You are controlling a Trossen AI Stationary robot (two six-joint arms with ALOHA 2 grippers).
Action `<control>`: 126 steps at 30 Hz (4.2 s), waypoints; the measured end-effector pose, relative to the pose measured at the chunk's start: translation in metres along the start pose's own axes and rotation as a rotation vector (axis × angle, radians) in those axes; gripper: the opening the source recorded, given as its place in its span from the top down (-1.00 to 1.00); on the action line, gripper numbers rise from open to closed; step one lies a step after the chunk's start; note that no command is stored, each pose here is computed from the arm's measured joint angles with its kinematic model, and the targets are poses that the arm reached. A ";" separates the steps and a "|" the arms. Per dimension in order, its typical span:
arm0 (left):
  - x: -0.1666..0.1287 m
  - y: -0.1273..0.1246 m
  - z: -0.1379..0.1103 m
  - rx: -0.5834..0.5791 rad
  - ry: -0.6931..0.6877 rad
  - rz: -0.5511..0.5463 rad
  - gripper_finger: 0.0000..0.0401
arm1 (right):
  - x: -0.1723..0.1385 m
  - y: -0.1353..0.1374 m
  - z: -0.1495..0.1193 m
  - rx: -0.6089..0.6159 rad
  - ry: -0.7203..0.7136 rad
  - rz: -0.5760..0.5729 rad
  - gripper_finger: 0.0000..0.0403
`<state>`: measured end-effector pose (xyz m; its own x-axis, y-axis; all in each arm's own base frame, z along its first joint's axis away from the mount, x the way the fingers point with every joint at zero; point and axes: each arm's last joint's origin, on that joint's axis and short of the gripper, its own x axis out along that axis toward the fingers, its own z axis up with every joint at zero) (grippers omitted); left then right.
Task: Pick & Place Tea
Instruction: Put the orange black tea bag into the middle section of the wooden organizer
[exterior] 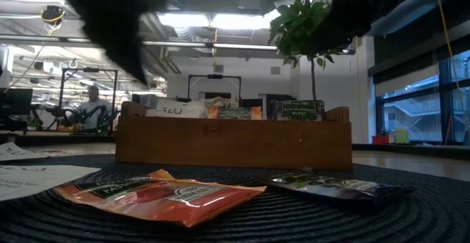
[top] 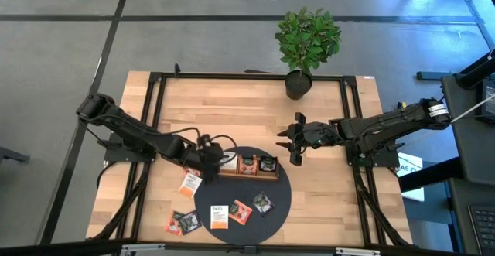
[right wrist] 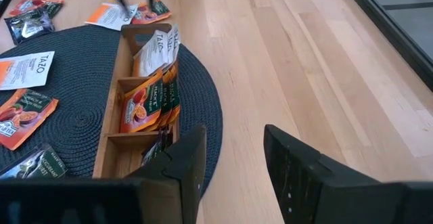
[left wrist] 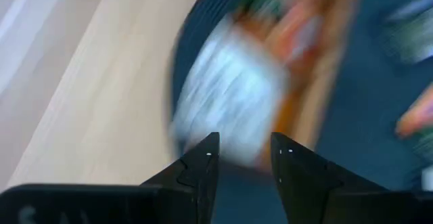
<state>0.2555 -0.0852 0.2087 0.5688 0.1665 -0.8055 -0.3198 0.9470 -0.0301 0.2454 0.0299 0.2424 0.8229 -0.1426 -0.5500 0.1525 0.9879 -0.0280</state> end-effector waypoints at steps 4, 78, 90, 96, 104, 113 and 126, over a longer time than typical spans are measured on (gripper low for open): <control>-0.004 0.016 -0.019 -0.163 0.171 0.172 0.37 | 0.000 0.000 0.000 -0.001 0.000 0.000 0.25; 0.024 0.055 -0.091 -0.293 0.402 0.193 0.99 | 0.000 0.000 0.000 -0.057 0.001 0.000 0.25; -0.021 0.037 -0.019 -0.053 0.191 0.260 0.99 | 0.000 0.000 -0.001 -0.061 0.002 0.000 0.25; -0.033 0.021 0.020 0.082 -0.057 0.197 0.99 | 0.000 0.000 0.000 -0.056 -0.002 0.000 0.25; -0.019 -0.012 0.059 0.302 -0.209 0.154 0.99 | 0.000 0.000 0.000 -0.055 -0.006 0.000 0.25; 0.017 -0.046 0.093 0.326 -0.202 0.207 0.99 | 0.000 0.000 0.000 -0.052 -0.005 0.000 0.25; 0.064 -0.074 0.092 0.398 -0.091 0.240 0.99 | 0.000 0.000 -0.001 -0.055 0.003 0.000 0.25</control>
<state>0.3857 -0.1195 0.2138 0.5844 0.4000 -0.7060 -0.1450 0.9075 0.3942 0.2453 0.0300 0.2416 0.8213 -0.1429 -0.5523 0.1225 0.9897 -0.0740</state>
